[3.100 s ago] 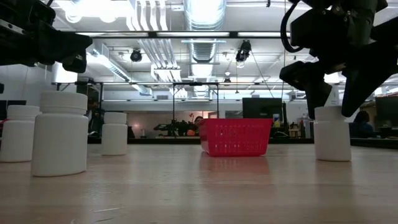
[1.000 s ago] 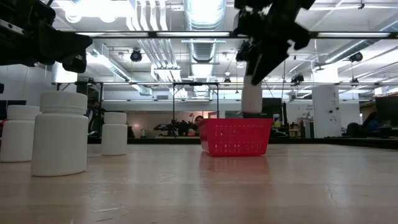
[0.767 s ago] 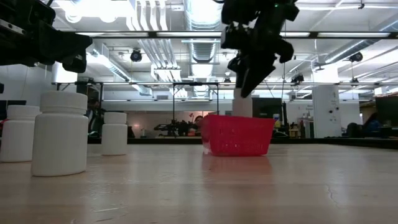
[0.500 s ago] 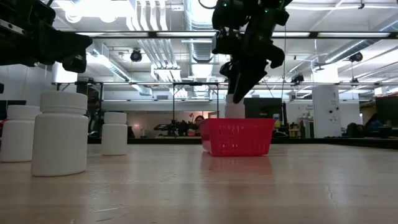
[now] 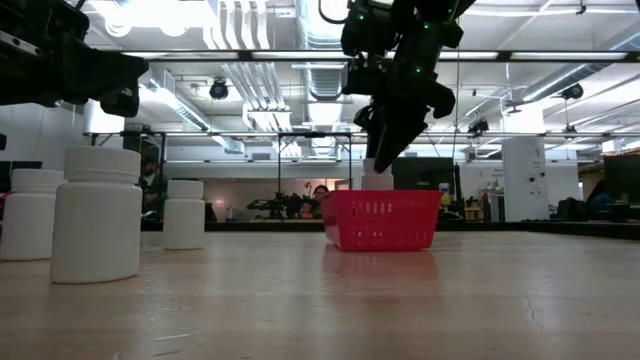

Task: Pick and place pill bottles into a basket
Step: Put the middle right white medicine bottle into the red bin

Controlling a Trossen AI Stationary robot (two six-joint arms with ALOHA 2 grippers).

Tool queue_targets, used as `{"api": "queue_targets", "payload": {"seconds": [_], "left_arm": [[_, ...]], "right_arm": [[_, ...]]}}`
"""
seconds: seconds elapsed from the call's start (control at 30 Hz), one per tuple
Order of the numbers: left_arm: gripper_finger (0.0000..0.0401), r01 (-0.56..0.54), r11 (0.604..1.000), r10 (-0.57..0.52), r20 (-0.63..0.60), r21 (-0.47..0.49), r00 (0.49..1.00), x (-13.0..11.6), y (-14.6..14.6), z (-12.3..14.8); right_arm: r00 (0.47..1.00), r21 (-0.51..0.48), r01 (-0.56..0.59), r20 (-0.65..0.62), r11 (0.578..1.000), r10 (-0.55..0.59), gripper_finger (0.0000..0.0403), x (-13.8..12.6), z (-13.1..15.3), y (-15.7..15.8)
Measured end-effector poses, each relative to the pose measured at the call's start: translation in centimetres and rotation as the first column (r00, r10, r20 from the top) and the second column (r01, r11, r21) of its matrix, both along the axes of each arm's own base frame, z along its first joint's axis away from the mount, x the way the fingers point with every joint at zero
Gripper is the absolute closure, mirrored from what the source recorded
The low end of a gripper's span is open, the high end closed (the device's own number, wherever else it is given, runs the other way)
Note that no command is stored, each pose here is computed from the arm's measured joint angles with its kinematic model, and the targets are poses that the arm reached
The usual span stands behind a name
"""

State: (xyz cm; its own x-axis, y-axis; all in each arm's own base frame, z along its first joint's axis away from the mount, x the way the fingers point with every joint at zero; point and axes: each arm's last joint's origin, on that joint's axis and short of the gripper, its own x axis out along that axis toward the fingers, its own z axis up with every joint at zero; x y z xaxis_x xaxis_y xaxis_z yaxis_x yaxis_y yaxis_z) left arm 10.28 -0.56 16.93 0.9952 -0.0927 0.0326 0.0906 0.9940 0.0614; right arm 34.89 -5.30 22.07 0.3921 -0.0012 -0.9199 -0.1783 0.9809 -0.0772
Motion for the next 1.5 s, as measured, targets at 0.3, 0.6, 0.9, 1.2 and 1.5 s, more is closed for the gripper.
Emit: {"api": "queue_targets", "payload": {"seconds": [0.3,0.6,0.9,1.2,1.5], "left_arm": [[0.0401,0.0,1.0,0.0,0.0,0.0,1.0,0.0,0.0,0.0],[0.0401,0.0,1.0,0.0,0.0,0.0,1.0,0.0,0.0,0.0],[0.0401,0.0,1.0,0.0,0.0,0.0,1.0,0.0,0.0,0.0],[0.0401,0.0,1.0,0.0,0.0,0.0,1.0,0.0,0.0,0.0],[0.0401,0.0,1.0,0.0,0.0,0.0,1.0,0.0,0.0,0.0]], "right_arm": [[1.0,-0.009,0.01,-0.012,1.0,-0.01,0.0255,-0.1,-0.1,-0.1],[0.998,-0.05,0.033,-0.048,0.998,-0.035,0.0247,-0.4,-0.3,-0.3],[0.998,-0.048,0.036,-0.049,0.998,-0.038,0.0243,-0.5,-0.3,-0.3],[0.997,-0.046,0.039,-0.058,0.998,-0.042,0.0241,-0.6,-0.5,-0.2],[0.994,-0.084,0.059,-0.088,0.995,-0.066,0.0237,-1.0,-1.1,-0.3]]}}
